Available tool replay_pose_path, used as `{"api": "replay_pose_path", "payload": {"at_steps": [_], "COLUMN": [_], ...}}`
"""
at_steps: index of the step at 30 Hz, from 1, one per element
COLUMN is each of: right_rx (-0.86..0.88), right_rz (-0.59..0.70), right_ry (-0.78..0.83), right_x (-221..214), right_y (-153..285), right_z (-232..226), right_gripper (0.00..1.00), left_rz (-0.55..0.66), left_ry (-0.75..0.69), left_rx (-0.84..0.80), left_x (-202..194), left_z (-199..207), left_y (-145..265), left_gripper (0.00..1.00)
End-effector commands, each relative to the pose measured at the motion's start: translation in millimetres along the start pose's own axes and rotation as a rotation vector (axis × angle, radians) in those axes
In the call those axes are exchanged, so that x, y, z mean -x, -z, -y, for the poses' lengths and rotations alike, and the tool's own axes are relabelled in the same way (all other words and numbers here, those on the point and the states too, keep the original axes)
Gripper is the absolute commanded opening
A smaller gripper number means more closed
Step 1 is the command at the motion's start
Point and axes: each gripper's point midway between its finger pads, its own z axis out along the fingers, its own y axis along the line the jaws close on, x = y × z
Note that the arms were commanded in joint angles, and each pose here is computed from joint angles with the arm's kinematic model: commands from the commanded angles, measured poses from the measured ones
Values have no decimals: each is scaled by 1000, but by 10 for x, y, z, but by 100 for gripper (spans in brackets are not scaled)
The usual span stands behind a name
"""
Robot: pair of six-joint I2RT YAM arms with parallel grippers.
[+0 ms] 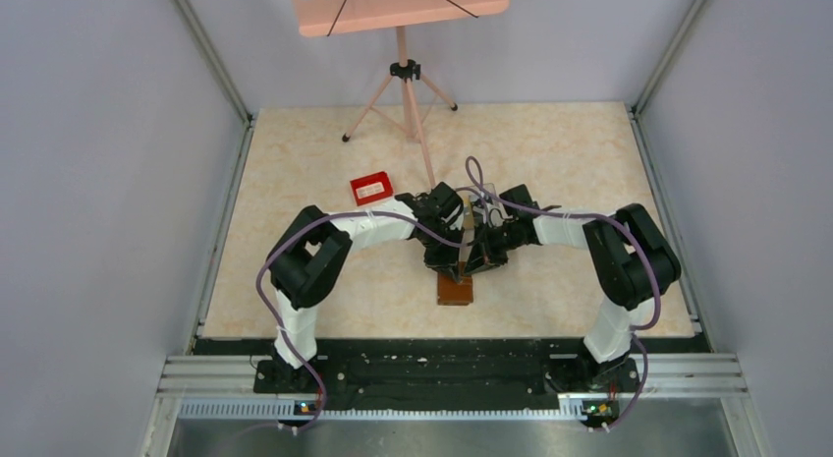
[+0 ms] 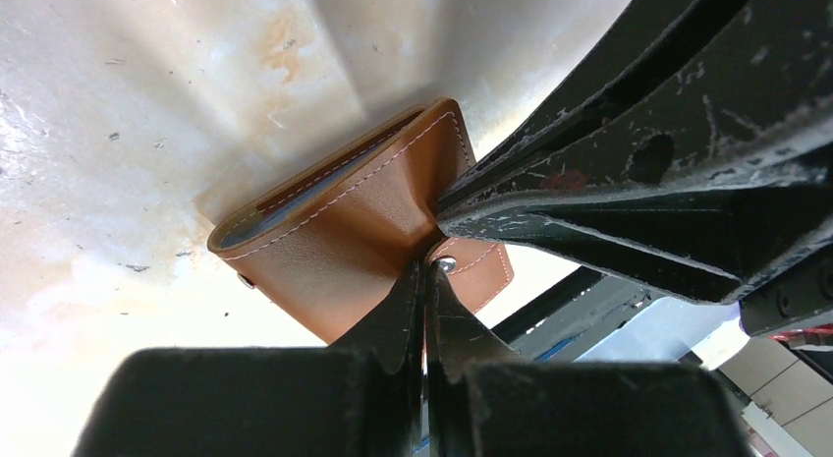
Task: Put the credit cards into the card holder
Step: Close the card holder at the center of the board.
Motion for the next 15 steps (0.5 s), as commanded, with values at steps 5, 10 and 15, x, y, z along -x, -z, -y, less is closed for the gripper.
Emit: {"api": "replay_pose_path", "payload": {"at_steps": [5, 10, 15], "right_rx": [-97, -74, -38], "right_rz": [-13, 30, 26], "right_ry": [27, 82, 108], "right_x": [-90, -48, -77], "right_y": [89, 227, 263], "right_z": [30, -138, -217], "right_gripper": [0, 0, 0], "left_rz": [17, 16, 28], "left_ry": [-24, -23, -30], "left_rx": [78, 88, 86], "left_x": [91, 85, 109], "left_z": [-176, -194, -170], "left_y": [-75, -74, -49], "left_gripper": [0, 0, 0]}}
